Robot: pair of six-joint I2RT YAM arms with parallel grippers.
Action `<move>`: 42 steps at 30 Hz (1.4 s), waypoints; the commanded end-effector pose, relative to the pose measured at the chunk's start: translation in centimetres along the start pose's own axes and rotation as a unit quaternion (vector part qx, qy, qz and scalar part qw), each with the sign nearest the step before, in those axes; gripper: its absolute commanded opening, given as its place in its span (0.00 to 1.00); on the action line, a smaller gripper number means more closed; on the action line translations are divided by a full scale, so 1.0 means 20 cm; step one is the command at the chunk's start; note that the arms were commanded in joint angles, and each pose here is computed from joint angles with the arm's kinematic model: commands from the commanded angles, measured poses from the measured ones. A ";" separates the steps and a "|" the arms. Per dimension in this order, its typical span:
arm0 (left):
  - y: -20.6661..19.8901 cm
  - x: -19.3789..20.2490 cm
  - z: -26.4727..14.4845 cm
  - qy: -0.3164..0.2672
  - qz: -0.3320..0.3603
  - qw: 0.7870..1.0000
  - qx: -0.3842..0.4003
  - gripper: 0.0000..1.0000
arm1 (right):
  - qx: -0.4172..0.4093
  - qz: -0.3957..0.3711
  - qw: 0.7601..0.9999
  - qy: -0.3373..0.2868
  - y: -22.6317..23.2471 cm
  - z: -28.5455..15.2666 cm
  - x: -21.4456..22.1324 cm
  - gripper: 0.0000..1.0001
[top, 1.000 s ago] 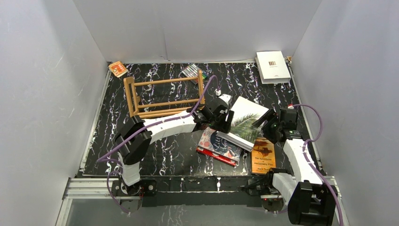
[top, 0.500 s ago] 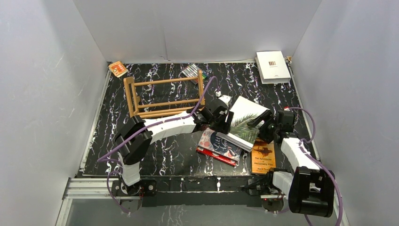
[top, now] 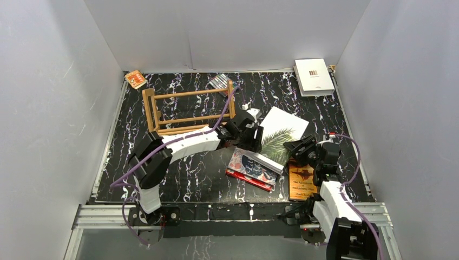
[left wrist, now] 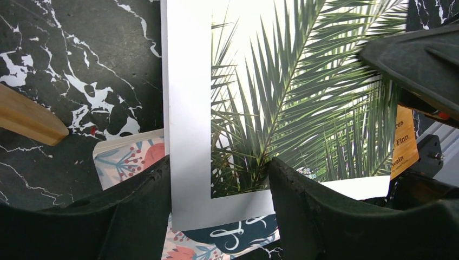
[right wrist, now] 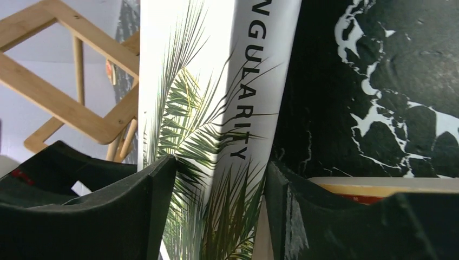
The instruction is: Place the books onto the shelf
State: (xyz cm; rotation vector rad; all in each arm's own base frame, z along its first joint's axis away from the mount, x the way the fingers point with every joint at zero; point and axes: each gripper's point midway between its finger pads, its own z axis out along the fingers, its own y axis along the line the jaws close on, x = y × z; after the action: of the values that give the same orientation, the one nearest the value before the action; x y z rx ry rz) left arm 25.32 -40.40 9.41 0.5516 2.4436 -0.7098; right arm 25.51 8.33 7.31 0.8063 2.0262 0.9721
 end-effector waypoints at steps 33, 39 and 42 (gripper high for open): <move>-0.14 -0.28 -0.37 -0.058 -0.038 0.986 0.150 0.65 | -0.204 -0.199 0.959 -0.007 0.61 -0.23 -0.11 0.45; -0.10 -0.42 -0.55 -0.110 -0.040 0.985 0.130 0.74 | -0.183 -0.237 0.954 -0.035 0.70 -0.28 -0.20 0.46; -0.07 -0.48 -0.65 -0.134 -0.042 0.983 0.120 0.77 | -0.176 -0.251 0.951 -0.048 0.75 -0.30 -0.25 0.45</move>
State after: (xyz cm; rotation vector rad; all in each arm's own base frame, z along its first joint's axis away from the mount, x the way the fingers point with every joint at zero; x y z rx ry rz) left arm 26.22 -37.62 19.38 0.4525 2.2763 -1.0527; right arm 25.99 10.65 21.24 0.2011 1.8169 1.0285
